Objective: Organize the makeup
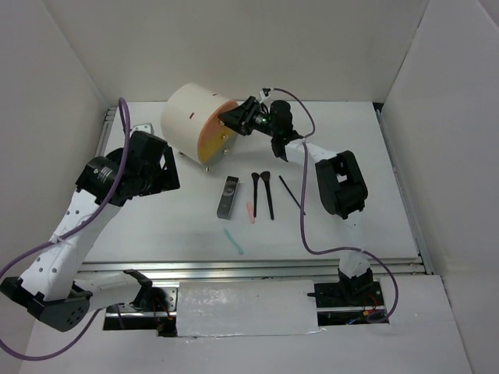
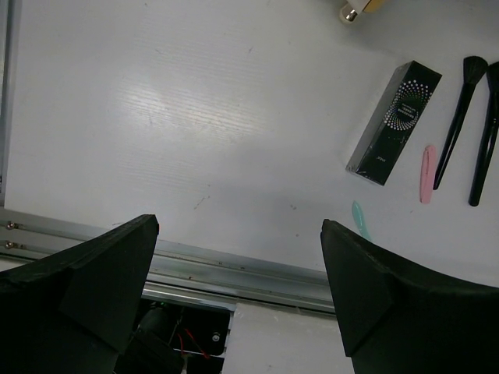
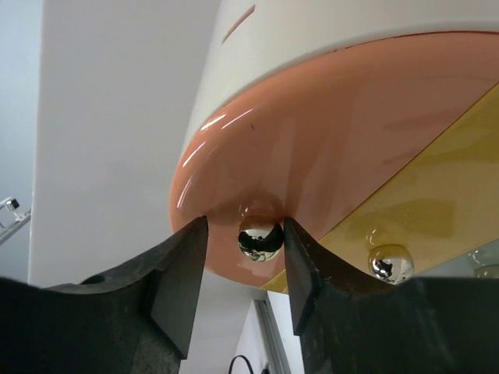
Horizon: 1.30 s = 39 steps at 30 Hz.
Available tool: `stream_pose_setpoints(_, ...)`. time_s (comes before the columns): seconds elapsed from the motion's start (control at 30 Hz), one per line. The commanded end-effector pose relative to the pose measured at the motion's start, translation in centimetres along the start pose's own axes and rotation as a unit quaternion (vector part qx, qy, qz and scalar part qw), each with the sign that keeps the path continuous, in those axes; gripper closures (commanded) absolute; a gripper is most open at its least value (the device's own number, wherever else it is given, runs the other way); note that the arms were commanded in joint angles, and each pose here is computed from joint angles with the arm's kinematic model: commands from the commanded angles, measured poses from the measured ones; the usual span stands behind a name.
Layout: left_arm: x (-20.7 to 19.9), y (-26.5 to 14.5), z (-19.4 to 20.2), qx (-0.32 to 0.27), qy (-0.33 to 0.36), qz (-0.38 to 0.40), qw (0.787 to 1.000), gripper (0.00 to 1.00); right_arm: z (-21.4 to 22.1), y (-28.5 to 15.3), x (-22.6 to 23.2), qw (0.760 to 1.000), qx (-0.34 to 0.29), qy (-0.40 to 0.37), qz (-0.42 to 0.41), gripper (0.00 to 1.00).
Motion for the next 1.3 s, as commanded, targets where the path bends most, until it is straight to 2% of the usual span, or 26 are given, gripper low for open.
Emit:
stream_pose_setpoints(0.0, -0.2, -0.2, -0.9, -0.019, 0.011, -0.002, 1.0, 0.01, 0.1, 1.5, 1.5, 1.0, 0.003, -0.012, -0.02, 0.49)
stream_pose_setpoints(0.13, -0.2, 0.1, -0.9, -0.021, 0.023, -0.008, 0.999, 0.01, -0.1, 2.7, 2.0, 1.0, 0.005, -0.01, -0.026, 0.54)
stream_pose_setpoints(0.17, -0.2, 0.1, -0.9, -0.022, 0.025, -0.009, 0.999, 0.01, 0.2, 3.0, 1.6, 1.0, 0.008, -0.007, -0.024, 0.53)
stream_pose_setpoints(0.2, -0.1, 0.2, -1.0, -0.022, 0.026, -0.01, 0.999, 0.01, 0.1, 3.4, 2.1, 1.0, 0.009, -0.009, -0.027, 0.47)
stream_pose_setpoints(0.27, -0.1, 0.2, -0.9, -0.022, 0.031, -0.011, 0.999, 0.01, 0.1, 3.7, 1.8, 1.0, 0.009, -0.006, -0.024, 0.43)
stream_pose_setpoints(0.47, 0.0, 0.5, -0.8, -0.023, 0.038, -0.013, 0.999, 0.01, 0.7, 3.2, 1.7, 1.0, 0.005, -0.005, -0.017, 0.45)
stream_pose_setpoints(0.53, 0.0, 0.6, -0.8, -0.023, 0.039, -0.012, 0.999, 0.01, 1.3, 3.0, 1.2, 1.0, 0.009, 0.0, -0.012, 0.5)
stream_pose_setpoints(0.57, -0.1, 0.6, -0.8, -0.022, 0.039, -0.012, 0.999, 0.01, 1.3, 2.9, 1.2, 1.0, 0.01, 0.001, -0.013, 0.57)
stream_pose_setpoints(0.63, -0.2, 0.7, -0.8, -0.02, 0.04, -0.012, 0.999, 0.01, 1.6, 2.9, 1.0, 1.0, 0.012, 0.003, -0.013, 0.61)
stream_pose_setpoints(0.67, -0.2, 0.7, -0.8, -0.021, 0.04, -0.01, 0.999, 0.01, 1.6, 2.9, 1.1, 1.0, 0.012, 0.002, -0.013, 0.67)
stream_pose_setpoints(0.77, -0.3, 0.7, -0.8, -0.019, 0.038, -0.008, 0.999, 0.01, 1.4, 2.8, 1.4, 1.0, 0.012, -0.002, -0.016, 0.76)
stream_pose_setpoints(0.97, -0.4, 0.5, -0.7, -0.017, 0.034, 0.0, 0.999, 0.01, 1.2, 1.5, 2.1, 1.0, 0.008, -0.007, -0.021, 0.77)
stream_pose_setpoints(1.27, -0.7, 0.4, -0.4, -0.012, 0.026, 0.024, 0.999, 0.01, 0.3, -3.5, 3.7, 0.999, -0.016, -0.02, -0.036, 0.77)
Point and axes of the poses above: each gripper's point midway between its finger pads, its own y axis out along the fingers, its own x axis along the line the jaws close on, z = x × y, the point moved 7 cm from there along -y, back along the fingers, and after that the axes turned 14 degrees about -y, right-handed, at the moved point
